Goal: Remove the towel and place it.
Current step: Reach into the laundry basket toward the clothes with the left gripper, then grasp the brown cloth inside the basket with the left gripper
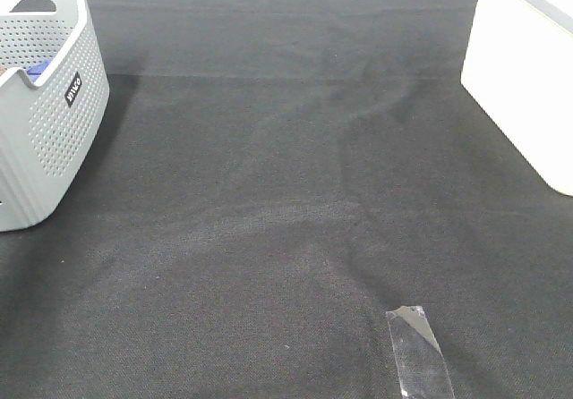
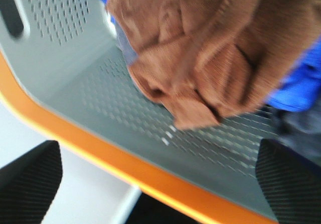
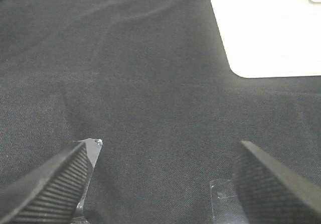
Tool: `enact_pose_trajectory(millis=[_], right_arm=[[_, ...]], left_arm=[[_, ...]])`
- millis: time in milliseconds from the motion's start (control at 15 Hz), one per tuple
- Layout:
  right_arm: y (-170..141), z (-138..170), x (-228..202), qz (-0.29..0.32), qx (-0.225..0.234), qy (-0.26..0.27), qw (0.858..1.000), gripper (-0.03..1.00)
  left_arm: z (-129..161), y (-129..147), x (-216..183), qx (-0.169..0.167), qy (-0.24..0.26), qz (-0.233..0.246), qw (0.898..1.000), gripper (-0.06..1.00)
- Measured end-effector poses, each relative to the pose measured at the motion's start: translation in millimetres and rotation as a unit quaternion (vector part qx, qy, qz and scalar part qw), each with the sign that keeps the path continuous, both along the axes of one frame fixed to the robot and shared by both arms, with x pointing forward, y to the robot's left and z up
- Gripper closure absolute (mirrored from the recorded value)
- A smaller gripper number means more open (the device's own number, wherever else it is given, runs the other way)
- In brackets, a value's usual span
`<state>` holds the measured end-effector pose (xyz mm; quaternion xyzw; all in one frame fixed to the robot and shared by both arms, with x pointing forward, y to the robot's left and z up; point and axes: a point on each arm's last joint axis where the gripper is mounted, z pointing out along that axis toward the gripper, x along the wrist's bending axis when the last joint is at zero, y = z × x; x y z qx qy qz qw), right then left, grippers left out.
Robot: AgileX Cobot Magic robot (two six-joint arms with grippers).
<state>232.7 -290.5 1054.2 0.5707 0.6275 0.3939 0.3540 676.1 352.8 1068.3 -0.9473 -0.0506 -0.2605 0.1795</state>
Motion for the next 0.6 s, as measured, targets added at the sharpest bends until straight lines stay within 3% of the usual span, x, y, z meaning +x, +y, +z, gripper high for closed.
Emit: enact_pose_trajectory(millis=[267,600], right_arm=[[0.0,0.0,0.0,0.0,0.0,0.0,1.0,0.2],[0.0,0.0,0.0,0.0,0.0,0.0,1.0,0.2]], left_arm=[[-36.9,-14.8,15.8,0.004,0.038,-0.031,0.999,-0.05],[-47.3,-17.5,16.0,0.002,0.064,-0.029,0.998,-0.05]])
